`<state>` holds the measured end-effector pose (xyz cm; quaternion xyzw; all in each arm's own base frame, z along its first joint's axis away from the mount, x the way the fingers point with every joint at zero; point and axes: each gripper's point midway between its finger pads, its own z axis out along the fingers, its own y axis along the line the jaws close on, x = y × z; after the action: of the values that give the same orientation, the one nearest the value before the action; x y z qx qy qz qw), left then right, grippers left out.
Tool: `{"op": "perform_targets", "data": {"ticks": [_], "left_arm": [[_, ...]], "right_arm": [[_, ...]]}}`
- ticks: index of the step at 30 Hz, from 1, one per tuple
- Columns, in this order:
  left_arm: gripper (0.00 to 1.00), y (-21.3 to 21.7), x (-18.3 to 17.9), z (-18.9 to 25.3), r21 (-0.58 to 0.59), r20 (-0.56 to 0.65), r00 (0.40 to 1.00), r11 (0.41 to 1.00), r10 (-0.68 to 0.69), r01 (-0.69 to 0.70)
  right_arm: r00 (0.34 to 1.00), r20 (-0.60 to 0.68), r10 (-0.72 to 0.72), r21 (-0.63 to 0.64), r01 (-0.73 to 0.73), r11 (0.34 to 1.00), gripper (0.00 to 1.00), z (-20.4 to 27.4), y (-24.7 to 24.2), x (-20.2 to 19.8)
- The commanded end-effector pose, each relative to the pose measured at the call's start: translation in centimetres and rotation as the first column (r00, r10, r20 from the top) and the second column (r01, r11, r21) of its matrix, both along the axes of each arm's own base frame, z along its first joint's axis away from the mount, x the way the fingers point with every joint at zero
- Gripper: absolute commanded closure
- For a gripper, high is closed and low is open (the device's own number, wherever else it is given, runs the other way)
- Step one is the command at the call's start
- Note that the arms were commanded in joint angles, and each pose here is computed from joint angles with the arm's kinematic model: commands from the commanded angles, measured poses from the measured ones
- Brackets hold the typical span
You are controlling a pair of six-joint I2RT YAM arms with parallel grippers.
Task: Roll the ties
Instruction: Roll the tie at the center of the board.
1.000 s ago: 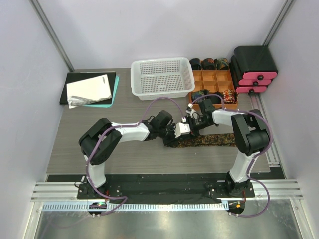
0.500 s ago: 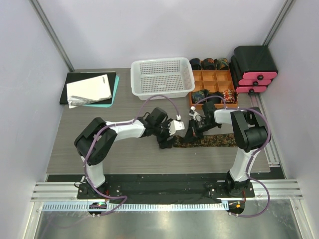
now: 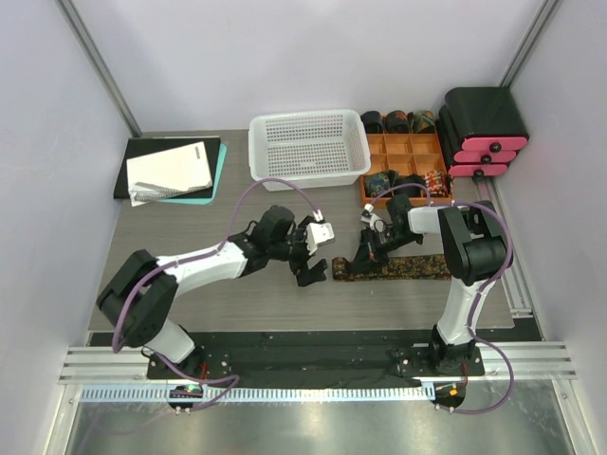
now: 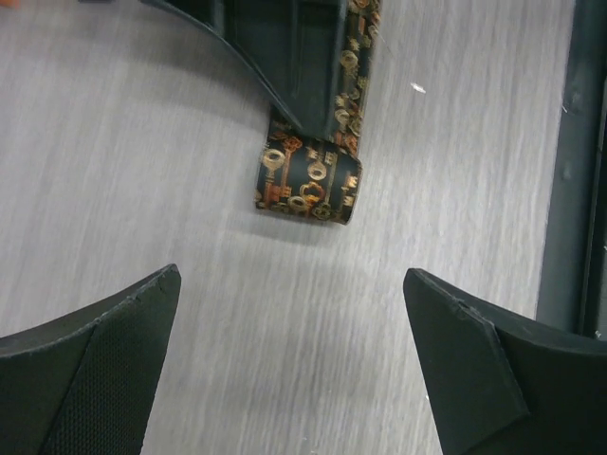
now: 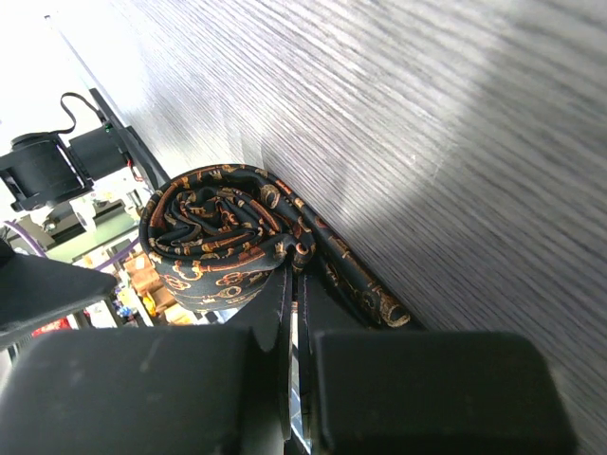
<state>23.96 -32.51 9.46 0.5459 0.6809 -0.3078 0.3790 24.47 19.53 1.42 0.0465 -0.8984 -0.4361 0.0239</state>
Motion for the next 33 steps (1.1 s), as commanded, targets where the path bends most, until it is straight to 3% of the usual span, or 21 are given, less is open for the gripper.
{"op": "perform_targets", "data": {"ticks": [1, 3, 6, 9, 17, 25, 31, 33], "left_arm": [[0.00, -2.2, 0.3, 0.5, -0.026, -0.089, 0.993, 0.997, -0.079, 0.077], [0.00, -2.3, 0.7, -0.2, -0.026, -0.080, 0.995, 0.998, -0.064, 0.062], [0.00, -2.5, 1.5, -1.1, -0.072, 0.033, 0.998, 0.996, -0.055, 0.057], [0.01, -3.0, 1.5, -2.7, -0.064, -0.002, 0.998, 0.996, -0.070, 0.069], [0.39, -4.7, 1.0, -4.2, -0.069, 0.019, 0.991, 0.989, -0.130, 0.131], [0.42, -6.3, 0.1, -2.1, -0.107, 0.067, 0.980, 0.976, -0.185, 0.191], [0.62, -6.4, -0.8, -4.1, -0.059, 0.021, 0.977, 0.975, -0.212, 0.213], [0.60, -6.0, -0.8, -4.3, -0.045, 0.018, 0.980, 0.979, -0.198, 0.198]], "right_arm": [[0.999, 0.037, 0.012, -0.129, -0.007, 0.992, 0.99, -3.1, -1.1, 0.2], [0.999, 0.044, 0.017, -0.123, -0.011, 0.992, 0.99, -3.2, -0.7, 0.1], [0.999, 0.043, 0.015, -0.111, -0.010, 0.994, 0.99, -3.2, 0.0, 0.0], [0.999, 0.044, 0.009, -0.089, -0.005, 0.996, 0.99, -3.1, 0.7, 0.0], [0.999, 0.019, -0.037, -0.051, 0.038, 0.998, 0.99, -3.8, 1.7, 0.1], [0.999, 0.012, -0.043, -0.037, 0.043, 0.998, 0.99, -4.0, 2.5, 0.1], [0.999, 0.011, -0.046, -0.032, 0.047, 0.998, 0.99, -3.9, 2.7, 0.2], [0.999, 0.010, -0.044, -0.033, 0.044, 0.998, 0.99, -4.0, 2.7, 0.2]]}}
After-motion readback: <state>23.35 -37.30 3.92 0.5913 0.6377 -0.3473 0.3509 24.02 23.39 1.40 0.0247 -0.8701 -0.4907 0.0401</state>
